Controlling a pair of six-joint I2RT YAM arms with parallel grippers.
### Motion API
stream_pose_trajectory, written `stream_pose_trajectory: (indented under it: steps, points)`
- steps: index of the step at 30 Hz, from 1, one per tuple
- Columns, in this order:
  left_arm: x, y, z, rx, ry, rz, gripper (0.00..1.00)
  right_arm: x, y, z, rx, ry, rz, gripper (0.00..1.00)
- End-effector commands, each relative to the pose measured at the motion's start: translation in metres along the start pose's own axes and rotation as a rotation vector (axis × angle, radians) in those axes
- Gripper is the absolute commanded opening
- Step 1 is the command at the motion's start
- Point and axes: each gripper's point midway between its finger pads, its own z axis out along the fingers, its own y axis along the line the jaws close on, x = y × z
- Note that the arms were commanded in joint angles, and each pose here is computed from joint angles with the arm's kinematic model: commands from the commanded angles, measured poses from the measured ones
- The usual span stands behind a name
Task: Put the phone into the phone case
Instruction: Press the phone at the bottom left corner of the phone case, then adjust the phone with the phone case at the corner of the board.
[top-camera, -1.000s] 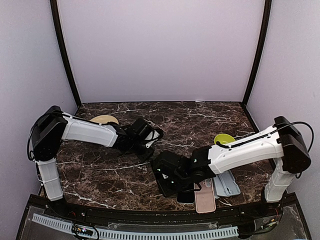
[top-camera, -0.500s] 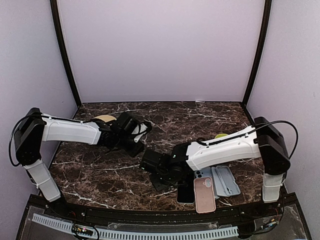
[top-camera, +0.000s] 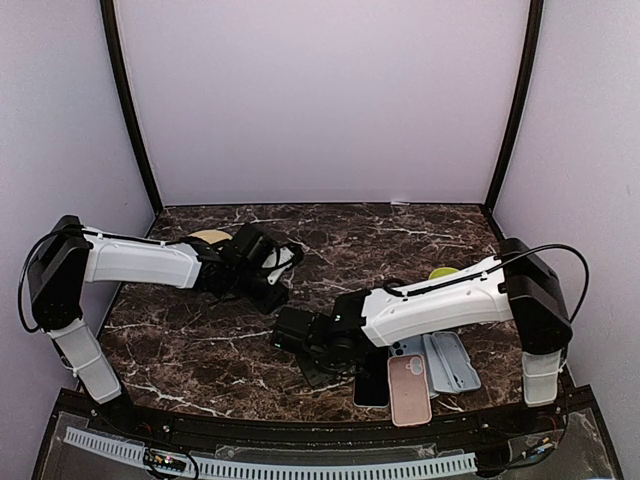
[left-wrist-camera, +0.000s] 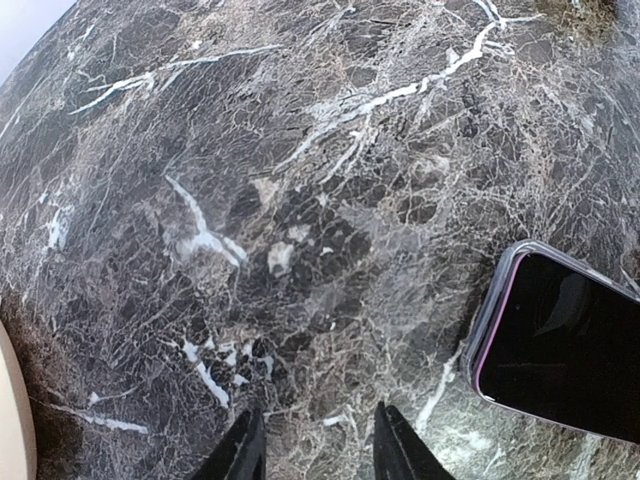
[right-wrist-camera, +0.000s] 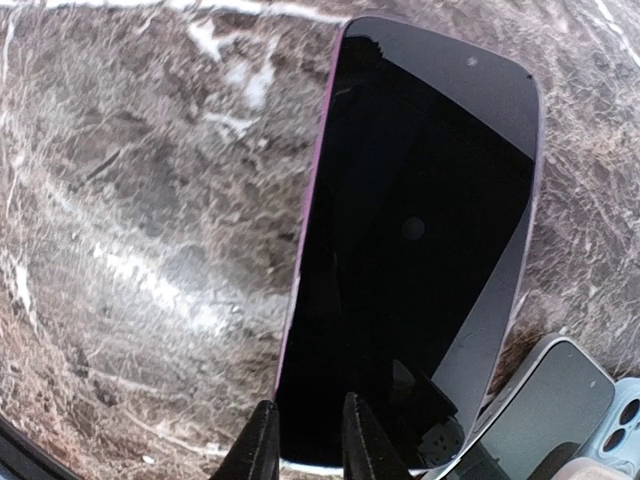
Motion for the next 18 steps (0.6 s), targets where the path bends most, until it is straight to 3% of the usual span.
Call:
stream_pose_trajectory:
  steps: [1,6,14,18]
  points:
    - [0.001,0.0,-0.001,0.017,0.0,-0.014,0.39,0.018,-0.002,0.002,0.035,0.071,-0.058,0.23]
    - [0.002,-0.002,0.001,0.027,0.002,-0.014,0.39,0.001,0.007,-0.02,0.007,0.006,-0.083,0.24]
    - [0.001,-0.004,0.001,0.043,-0.001,-0.019,0.39,0.018,0.013,-0.009,0.042,0.041,-0.153,0.25]
    - [0.002,-0.005,0.002,0.048,0.005,-0.02,0.39,0.025,0.002,0.002,0.098,0.055,-0.162,0.2]
